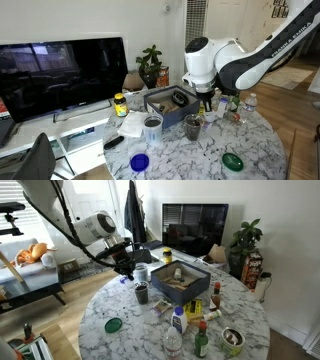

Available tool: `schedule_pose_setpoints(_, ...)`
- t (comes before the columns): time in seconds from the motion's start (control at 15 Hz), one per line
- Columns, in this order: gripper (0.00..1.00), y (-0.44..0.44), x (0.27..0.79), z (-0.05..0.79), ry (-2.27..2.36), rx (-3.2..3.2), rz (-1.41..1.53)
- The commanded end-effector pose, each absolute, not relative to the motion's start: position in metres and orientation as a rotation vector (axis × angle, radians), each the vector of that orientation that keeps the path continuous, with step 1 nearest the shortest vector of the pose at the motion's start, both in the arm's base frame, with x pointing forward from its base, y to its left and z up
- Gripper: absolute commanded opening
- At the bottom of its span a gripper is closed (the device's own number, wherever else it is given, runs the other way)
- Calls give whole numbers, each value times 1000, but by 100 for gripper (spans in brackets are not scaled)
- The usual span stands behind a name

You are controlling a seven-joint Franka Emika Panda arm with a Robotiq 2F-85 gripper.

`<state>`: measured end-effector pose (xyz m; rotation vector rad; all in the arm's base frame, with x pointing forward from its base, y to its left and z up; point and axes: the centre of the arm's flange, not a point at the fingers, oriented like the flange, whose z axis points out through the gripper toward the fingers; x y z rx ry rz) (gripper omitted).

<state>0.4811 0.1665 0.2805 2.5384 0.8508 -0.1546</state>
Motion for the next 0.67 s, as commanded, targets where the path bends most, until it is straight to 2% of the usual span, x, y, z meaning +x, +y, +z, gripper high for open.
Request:
schedule_pose_setpoints(0.0, 1, 193, 491, 257, 921, 2352, -226)
schedule_pose_setpoints(0.4, 3, 199, 484, 243, 969, 2272, -275)
schedule_pose_setpoints(0.6, 1, 197, 485, 245, 963, 2276, -272)
